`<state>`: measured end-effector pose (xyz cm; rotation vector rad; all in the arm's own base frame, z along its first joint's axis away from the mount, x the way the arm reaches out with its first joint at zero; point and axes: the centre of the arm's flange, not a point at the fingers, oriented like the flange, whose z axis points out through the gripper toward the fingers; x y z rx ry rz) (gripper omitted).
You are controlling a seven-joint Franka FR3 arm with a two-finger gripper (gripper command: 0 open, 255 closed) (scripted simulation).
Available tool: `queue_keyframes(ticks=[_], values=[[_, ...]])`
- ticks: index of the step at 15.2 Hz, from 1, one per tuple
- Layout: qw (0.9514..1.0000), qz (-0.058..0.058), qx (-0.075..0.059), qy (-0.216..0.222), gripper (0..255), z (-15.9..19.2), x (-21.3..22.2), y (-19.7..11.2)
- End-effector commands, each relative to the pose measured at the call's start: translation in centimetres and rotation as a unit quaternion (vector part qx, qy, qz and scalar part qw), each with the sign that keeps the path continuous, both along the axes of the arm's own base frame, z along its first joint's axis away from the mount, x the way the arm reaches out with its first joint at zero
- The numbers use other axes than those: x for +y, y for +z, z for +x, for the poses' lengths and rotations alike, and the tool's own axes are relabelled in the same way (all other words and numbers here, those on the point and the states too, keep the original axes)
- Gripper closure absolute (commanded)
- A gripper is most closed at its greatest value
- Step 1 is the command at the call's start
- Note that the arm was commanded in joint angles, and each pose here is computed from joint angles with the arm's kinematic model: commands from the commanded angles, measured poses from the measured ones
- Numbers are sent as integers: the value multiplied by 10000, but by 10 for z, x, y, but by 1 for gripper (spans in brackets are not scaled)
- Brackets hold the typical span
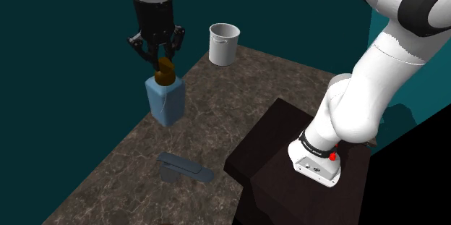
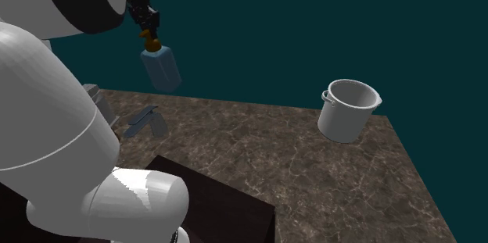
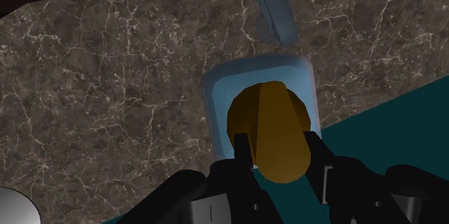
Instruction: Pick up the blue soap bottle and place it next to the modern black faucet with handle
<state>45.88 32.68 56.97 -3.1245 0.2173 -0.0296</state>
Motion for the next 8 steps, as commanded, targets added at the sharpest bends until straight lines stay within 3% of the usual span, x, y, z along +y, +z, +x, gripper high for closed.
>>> queue_keyframes(ticks=[1, 8], values=[[10000, 2, -5, 0, 255, 1, 0, -10], [10000, 2, -5, 0, 255, 1, 0, -47]])
